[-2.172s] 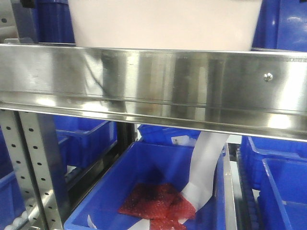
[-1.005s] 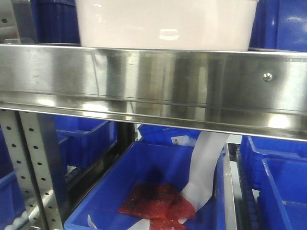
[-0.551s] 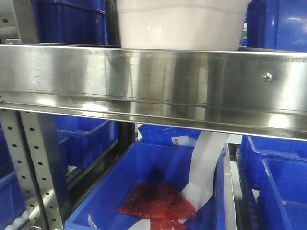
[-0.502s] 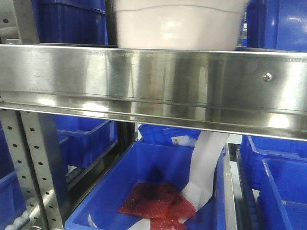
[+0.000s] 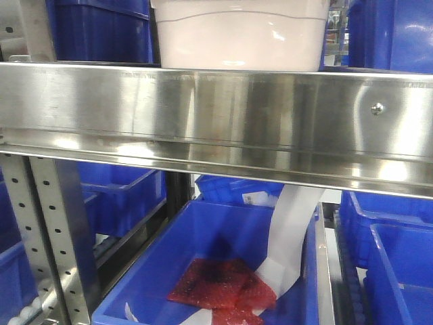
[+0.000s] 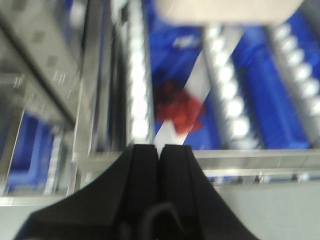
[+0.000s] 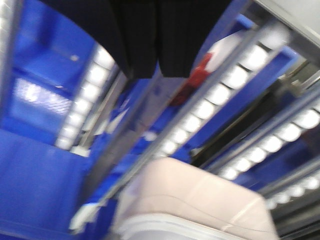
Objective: Grab white bin and place on right shelf
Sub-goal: 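Lower the bin onto the upper roller shelf and open both grippers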
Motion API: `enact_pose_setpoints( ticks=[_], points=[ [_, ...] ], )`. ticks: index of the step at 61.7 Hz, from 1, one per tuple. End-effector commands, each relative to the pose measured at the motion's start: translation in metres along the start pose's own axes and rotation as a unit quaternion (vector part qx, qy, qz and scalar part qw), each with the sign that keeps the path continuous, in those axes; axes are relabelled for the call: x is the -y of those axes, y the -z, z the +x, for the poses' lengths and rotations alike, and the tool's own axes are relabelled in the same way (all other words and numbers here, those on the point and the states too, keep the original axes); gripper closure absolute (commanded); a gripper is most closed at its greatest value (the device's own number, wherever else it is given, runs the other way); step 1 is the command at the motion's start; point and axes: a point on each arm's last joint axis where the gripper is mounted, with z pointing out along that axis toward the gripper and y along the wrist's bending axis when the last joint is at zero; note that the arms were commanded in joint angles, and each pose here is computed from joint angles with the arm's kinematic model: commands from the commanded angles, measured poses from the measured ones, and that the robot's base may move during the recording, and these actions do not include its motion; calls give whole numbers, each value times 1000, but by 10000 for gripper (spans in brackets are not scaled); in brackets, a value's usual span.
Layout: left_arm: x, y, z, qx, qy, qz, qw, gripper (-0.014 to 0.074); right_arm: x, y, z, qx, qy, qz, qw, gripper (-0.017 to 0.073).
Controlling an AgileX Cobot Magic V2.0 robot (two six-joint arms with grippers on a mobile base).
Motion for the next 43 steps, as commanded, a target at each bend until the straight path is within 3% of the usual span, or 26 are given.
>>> enact_pose_setpoints(
  ticks=[1, 15, 30, 37, 43],
  points=[
    [7, 14, 17, -6, 6, 2, 1000, 711, -1, 23, 6, 92, 5, 37, 995, 488],
    [10, 15, 75, 90, 19, -27, 995, 711, -11, 49, 81, 163, 8, 70, 984, 488],
    [15, 22, 146, 200, -15, -63, 978, 711, -23, 74, 137, 222, 16, 76, 972, 488],
    [18, 26, 176, 254, -16, -77, 964, 711, -27, 88, 144, 263, 22, 81, 961, 488],
    [22, 39, 195, 314, -21, -87, 945, 711, -28, 95, 144, 287, 25, 85, 954, 488]
  ],
)
